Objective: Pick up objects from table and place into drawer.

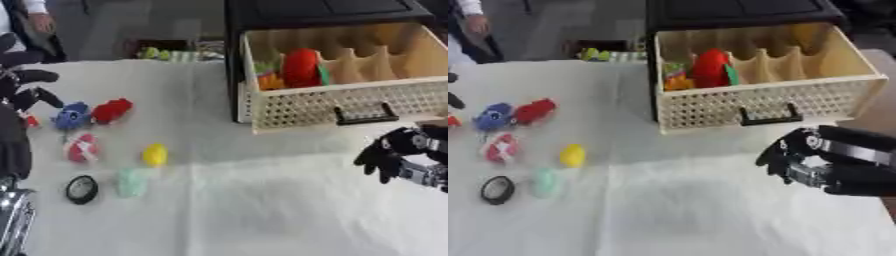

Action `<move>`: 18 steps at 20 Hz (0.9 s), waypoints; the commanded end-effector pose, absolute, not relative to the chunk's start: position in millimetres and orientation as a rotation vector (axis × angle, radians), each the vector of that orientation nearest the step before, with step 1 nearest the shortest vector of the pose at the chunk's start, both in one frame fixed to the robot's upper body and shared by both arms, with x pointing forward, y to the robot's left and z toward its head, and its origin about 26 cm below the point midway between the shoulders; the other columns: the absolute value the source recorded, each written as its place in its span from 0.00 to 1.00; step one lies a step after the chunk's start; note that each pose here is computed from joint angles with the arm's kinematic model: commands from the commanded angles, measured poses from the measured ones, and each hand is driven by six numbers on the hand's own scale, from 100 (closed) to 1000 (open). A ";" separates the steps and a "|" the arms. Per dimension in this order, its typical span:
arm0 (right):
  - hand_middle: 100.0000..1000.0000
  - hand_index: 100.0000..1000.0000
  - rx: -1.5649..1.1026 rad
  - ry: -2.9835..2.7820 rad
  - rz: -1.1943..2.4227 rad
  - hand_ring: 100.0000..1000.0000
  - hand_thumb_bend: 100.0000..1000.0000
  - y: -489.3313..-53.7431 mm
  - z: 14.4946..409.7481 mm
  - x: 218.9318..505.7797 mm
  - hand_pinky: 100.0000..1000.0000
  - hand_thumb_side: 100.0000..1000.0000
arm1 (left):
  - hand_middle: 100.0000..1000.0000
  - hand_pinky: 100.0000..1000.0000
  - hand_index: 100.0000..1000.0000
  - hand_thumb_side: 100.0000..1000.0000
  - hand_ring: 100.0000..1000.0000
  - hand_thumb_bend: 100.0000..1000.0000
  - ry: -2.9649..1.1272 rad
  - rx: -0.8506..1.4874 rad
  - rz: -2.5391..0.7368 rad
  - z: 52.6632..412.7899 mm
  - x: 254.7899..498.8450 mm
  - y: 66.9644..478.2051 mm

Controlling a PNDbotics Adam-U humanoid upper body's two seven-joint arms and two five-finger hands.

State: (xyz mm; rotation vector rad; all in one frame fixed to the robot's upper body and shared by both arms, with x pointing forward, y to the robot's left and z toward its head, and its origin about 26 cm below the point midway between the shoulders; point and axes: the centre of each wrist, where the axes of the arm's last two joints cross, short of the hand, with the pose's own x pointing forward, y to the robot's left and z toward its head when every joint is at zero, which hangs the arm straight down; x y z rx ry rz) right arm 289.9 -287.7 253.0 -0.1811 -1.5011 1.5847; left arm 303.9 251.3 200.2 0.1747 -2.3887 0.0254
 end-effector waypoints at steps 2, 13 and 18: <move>0.62 0.81 -0.187 -1.473 1.604 0.55 0.00 -283.7 270.2 289.8 0.65 1.00 | 0.59 0.32 0.83 0.99 0.54 0.00 -2.404 0.176 0.010 204.1 301.8 249.8; 0.63 0.83 -0.189 -1.331 1.644 0.56 0.00 -277.0 311.2 291.6 0.65 1.00 | 0.59 0.33 0.83 0.99 0.54 0.00 -2.392 0.162 0.009 201.3 301.4 248.3; 0.62 0.82 -0.206 -1.316 1.620 0.56 0.00 -273.7 312.9 292.2 0.65 1.00 | 0.59 0.33 0.83 0.99 0.54 0.00 -2.392 0.156 0.013 201.4 301.7 247.0</move>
